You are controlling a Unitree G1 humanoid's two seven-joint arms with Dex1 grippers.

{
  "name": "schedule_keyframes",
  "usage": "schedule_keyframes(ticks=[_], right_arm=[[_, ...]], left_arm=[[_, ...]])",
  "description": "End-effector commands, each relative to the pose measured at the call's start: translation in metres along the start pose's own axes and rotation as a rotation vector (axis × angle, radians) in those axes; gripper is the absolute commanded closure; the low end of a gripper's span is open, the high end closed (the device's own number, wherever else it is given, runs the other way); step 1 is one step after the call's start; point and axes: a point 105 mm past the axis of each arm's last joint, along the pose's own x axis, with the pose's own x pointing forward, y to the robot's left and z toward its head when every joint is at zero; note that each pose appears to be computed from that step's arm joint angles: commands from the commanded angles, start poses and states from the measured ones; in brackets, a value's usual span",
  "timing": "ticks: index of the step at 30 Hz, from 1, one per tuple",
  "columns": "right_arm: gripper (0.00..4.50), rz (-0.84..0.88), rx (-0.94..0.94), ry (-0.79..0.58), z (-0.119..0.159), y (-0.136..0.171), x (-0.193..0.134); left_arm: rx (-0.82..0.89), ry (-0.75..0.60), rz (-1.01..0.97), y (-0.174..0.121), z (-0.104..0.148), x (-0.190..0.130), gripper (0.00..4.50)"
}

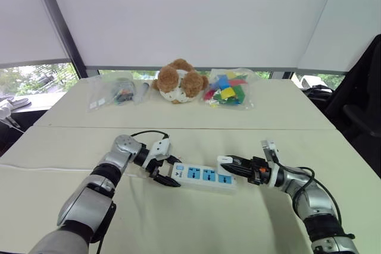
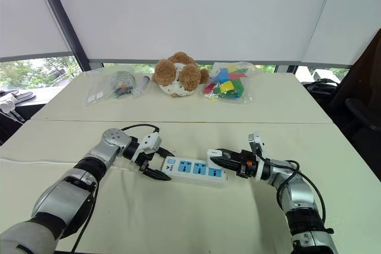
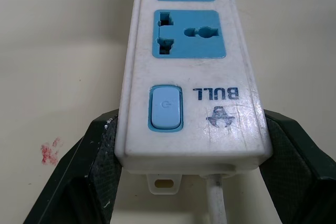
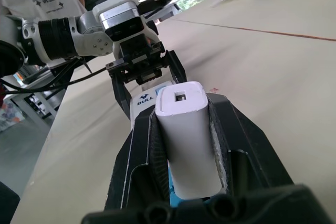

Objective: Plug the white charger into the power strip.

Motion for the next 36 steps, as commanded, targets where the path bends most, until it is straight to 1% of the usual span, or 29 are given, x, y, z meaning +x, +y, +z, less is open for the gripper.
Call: schedule_keyframes(ticks=[1,3,6,12,19,24,30,32,36], right_arm=[[3.81,-0.031,0.035,0.065,-0.022,-0.001,-0.008],[3.81,-0.033,0.043,0.083,-0.033,0.001,-0.012],[3.81,-0.016,0.052,0.144,-0.053,0.009,-0.016],[3.81,-0.005,0.096,0.202,-0.072,0.009,-0.021],[3.81,0.025,0.166,0.322,-0.11,0.019,-0.032],[3.81,0.004,0.157,0.375,-0.13,0.024,-0.039],[3.81,-0.014,0.136,0.371,-0.132,0.02,-0.037],[3.81,-0.009,0.129,0.367,-0.129,0.019,-0.034],[3.81,0.001,0.115,0.316,-0.116,0.014,-0.027]], left_arm=[[-0.017,0.064,-0.073,-0.011,-0.012,0.0,1.49],[-0.019,0.069,-0.071,-0.012,-0.013,-0.002,1.49],[-0.022,0.073,-0.072,-0.013,-0.015,-0.003,1.49],[-0.023,0.079,-0.079,-0.016,-0.016,-0.005,1.49],[-0.02,0.079,-0.08,-0.019,-0.016,-0.007,1.49],[-0.027,0.077,-0.081,-0.022,-0.017,-0.01,1.49],[-0.037,0.082,-0.082,-0.025,-0.019,-0.012,1.49],[-0.039,0.083,-0.082,-0.024,-0.019,-0.012,1.49],[-0.037,0.076,-0.077,-0.022,-0.017,-0.01,1.49]])
